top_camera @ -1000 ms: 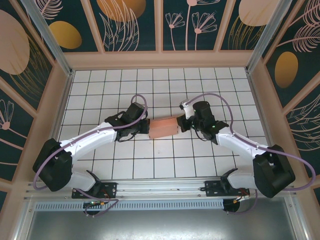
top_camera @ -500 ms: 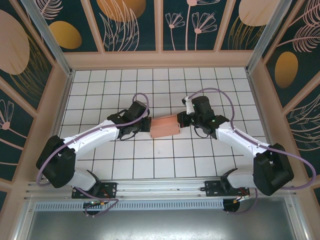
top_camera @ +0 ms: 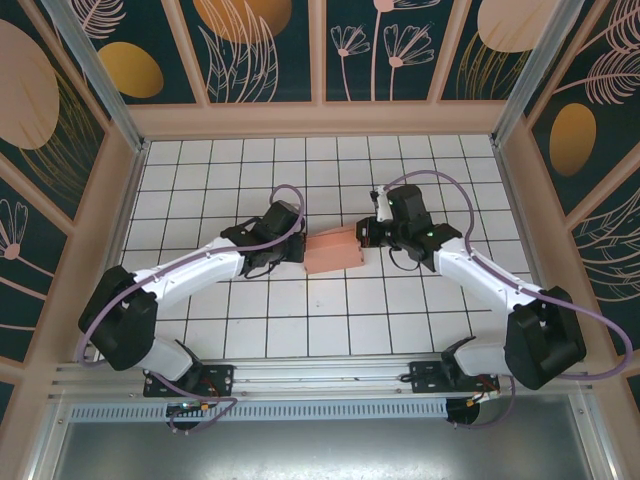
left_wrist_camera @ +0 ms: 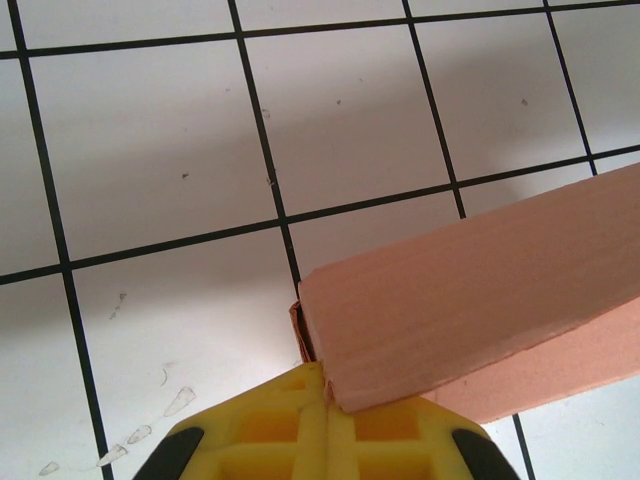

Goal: Fold the paper box

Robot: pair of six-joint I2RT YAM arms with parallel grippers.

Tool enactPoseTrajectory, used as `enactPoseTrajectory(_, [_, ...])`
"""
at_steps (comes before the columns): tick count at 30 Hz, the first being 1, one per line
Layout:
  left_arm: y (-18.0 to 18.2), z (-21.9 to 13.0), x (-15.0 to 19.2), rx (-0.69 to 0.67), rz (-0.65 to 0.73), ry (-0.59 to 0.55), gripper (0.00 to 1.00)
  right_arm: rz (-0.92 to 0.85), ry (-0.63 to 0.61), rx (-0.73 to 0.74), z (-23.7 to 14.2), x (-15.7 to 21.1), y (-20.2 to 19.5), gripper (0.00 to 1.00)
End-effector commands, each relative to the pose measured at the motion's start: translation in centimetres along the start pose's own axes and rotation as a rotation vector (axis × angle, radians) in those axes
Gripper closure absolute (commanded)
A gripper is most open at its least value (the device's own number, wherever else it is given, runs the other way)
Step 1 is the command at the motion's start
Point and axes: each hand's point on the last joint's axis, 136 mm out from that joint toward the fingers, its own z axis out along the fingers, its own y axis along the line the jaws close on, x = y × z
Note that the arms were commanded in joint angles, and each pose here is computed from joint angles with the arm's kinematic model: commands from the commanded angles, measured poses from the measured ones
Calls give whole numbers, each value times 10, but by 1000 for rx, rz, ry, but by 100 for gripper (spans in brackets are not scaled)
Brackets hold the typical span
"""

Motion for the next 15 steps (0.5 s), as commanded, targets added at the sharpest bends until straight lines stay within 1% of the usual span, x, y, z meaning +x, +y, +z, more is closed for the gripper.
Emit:
enactPoseTrajectory(1, [37,19,69,-156,68,251,98,43,-34,-50,-5,-18,11,100])
enactPoseTrajectory(8, [42,22,76,-190,86,271,97,77,-15,-8,-8,-15,-2,100])
enactPoseTrajectory(12, [47,22,77,-213,94,275,97,187,26,20,-11,-14,-17,100])
enactPoseTrajectory(13, [41,20,68,-205,92,253,97,192,34,31,-12,-13,-19,100])
enactPoseTrajectory(15, [41,20,66,-208,92,250,97,187,41,50,-13,-12,-22,100])
